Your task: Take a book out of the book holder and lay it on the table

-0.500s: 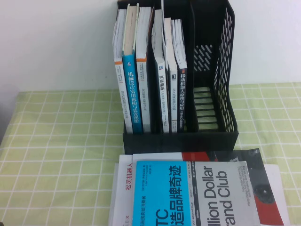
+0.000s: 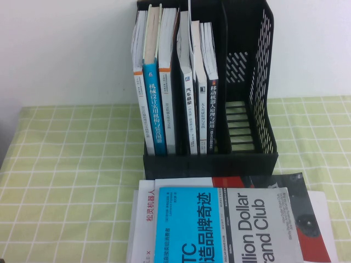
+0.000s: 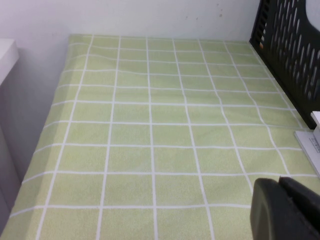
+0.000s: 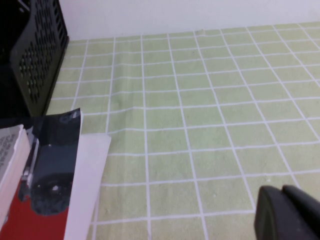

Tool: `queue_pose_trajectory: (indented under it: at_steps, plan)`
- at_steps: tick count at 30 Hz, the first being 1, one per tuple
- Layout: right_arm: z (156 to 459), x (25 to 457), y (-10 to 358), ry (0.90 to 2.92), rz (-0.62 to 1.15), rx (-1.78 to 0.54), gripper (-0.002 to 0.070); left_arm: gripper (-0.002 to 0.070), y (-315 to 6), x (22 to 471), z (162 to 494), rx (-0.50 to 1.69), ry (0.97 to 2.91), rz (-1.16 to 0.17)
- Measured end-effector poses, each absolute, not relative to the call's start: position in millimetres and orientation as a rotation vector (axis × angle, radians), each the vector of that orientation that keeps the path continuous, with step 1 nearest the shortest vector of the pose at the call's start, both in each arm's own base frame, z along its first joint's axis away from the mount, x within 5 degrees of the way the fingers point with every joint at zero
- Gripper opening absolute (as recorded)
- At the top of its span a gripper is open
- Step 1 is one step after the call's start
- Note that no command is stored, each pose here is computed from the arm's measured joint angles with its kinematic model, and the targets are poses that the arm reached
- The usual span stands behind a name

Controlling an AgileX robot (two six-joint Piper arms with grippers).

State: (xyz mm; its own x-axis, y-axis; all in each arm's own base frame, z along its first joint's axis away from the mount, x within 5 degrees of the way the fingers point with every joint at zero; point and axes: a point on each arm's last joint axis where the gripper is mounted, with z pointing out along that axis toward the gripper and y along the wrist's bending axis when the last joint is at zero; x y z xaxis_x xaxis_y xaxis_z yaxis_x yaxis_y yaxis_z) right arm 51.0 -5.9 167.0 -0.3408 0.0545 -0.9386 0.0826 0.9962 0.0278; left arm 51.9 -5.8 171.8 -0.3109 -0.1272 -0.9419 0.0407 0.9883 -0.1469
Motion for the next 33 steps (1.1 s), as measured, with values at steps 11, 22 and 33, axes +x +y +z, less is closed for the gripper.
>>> queue_pose_trajectory:
  at_steps: [11, 22, 33]
  plan:
    - [167.2, 51.1, -5.9, 1.918, -0.029, 0.098, -0.0001, -0.0003, -5.8, 52.1, 172.6, -0.048, 1.871, -0.156]
    - [195.0, 56.7, -2.6, 1.605, -0.075, -0.027, -0.0002, -0.0003, -5.3, 55.0, 183.9, -0.056, 1.737, -0.165]
    - [242.3, 45.0, 9.0, 1.059, 0.020, -0.105, -0.0001, -0.0003, -0.2, 52.9, 223.8, -0.202, 1.266, -0.311]
